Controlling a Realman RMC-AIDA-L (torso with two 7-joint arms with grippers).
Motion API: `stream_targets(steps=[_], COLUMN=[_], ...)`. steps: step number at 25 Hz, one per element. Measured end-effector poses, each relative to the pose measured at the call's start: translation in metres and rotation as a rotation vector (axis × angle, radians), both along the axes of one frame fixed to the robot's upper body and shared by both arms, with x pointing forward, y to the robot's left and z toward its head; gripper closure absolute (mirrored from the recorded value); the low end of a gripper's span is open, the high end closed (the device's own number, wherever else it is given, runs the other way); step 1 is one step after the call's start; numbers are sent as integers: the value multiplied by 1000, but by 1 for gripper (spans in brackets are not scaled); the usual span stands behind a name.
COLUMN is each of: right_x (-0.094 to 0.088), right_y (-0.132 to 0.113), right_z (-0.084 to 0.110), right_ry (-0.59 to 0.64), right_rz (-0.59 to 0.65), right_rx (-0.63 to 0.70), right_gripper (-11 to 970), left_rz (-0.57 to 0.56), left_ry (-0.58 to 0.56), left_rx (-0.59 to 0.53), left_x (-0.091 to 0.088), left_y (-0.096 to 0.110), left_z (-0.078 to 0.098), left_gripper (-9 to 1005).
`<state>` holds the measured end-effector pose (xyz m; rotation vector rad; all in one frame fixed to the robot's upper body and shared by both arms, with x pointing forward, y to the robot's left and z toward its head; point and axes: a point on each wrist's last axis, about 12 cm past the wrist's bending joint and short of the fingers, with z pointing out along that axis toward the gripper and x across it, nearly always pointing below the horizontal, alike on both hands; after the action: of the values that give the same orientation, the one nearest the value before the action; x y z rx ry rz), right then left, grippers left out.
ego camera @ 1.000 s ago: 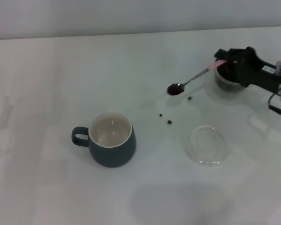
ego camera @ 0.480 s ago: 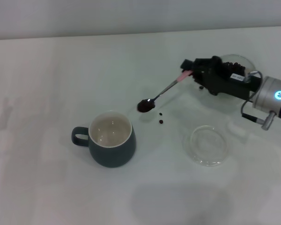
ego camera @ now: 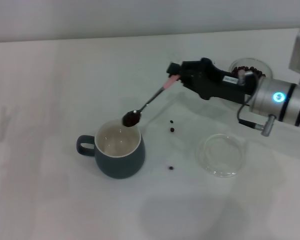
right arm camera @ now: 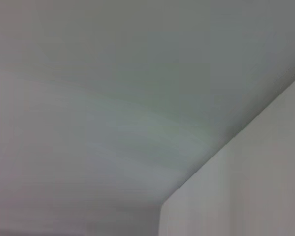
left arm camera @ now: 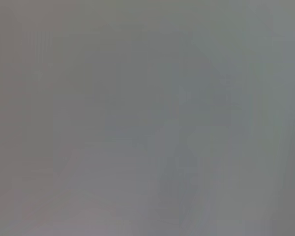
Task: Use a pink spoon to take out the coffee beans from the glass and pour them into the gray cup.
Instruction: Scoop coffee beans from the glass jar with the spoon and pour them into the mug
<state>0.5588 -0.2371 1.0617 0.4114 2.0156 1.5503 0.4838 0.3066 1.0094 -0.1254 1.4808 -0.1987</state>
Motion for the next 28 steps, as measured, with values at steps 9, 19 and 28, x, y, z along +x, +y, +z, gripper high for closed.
stream_targets(steps=[9, 19, 28], right_x=[4, 2, -6], right_y=[20, 27, 30], right_z=[5, 10, 12], right_ry=[-64, -287, -513], right_rz=[51, 126, 195], right_rx=[-69, -193, -295], right_gripper=[808, 808, 808], left_rz=[2, 3, -1], left_ry=[4, 6, 2], left_rx=[0, 0, 0], left_x=[-2, -3, -1], left_y=[0, 1, 0], left_z=[-1, -1, 0], left_gripper=[108, 109, 109])
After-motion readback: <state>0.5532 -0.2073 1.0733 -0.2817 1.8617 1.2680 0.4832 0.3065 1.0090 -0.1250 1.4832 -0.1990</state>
